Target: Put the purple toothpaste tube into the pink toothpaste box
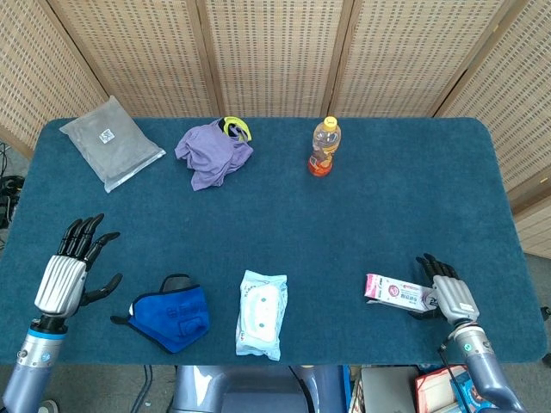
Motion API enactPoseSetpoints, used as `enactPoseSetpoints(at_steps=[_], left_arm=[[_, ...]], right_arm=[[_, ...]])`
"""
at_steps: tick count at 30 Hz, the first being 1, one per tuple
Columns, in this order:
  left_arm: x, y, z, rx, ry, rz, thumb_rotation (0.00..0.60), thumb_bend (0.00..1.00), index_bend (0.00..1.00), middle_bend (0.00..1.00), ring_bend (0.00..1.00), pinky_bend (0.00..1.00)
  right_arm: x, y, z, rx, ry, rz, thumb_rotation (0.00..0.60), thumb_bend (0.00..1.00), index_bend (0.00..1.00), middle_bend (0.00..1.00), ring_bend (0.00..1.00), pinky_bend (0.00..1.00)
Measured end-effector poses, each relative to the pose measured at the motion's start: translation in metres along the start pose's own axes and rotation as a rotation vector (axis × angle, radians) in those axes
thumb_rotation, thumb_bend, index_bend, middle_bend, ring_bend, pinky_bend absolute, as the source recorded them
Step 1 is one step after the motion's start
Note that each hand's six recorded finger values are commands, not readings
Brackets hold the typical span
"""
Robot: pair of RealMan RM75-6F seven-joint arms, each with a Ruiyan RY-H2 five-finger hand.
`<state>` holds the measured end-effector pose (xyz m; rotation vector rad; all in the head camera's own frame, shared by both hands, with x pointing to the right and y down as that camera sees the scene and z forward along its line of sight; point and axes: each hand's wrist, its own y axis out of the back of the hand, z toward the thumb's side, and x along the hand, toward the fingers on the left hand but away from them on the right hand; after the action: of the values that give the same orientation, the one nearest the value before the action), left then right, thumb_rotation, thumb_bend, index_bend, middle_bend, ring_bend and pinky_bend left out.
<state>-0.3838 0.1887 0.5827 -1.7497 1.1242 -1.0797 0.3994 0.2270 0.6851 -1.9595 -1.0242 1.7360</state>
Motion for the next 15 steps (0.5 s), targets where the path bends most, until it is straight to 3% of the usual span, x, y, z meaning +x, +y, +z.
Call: enactPoseSetpoints(at_steps=[4,9,15], left_arm=[[-0.004,0.005,-0.004,0.025,0.016,-0.004,0.600,0.29,0.17,0.00,0.00,0.00],[-0.013,0.008,-0.017,0.090,0.068,-0.054,0.600,0.29,0.06,0.00,0.00,0.00],[-0.029,0.014,-0.037,0.135,0.157,-0.083,0.600,0.29,0.02,0.00,0.00,0.00]], right_arm=[[0.005,0.014,0.005,0.022,0.040,-0.091,0.600,0.09,0.00,0.00,0.00,0.00],[0.024,0.037,0.010,0.109,0.095,-0.244,0.600,0.09,0.00,0.00,0.00,0.00],[0.056,0.053,0.002,0.216,0.096,-0.364,0.600,0.09,0.00,0.00,0.00,0.00]])
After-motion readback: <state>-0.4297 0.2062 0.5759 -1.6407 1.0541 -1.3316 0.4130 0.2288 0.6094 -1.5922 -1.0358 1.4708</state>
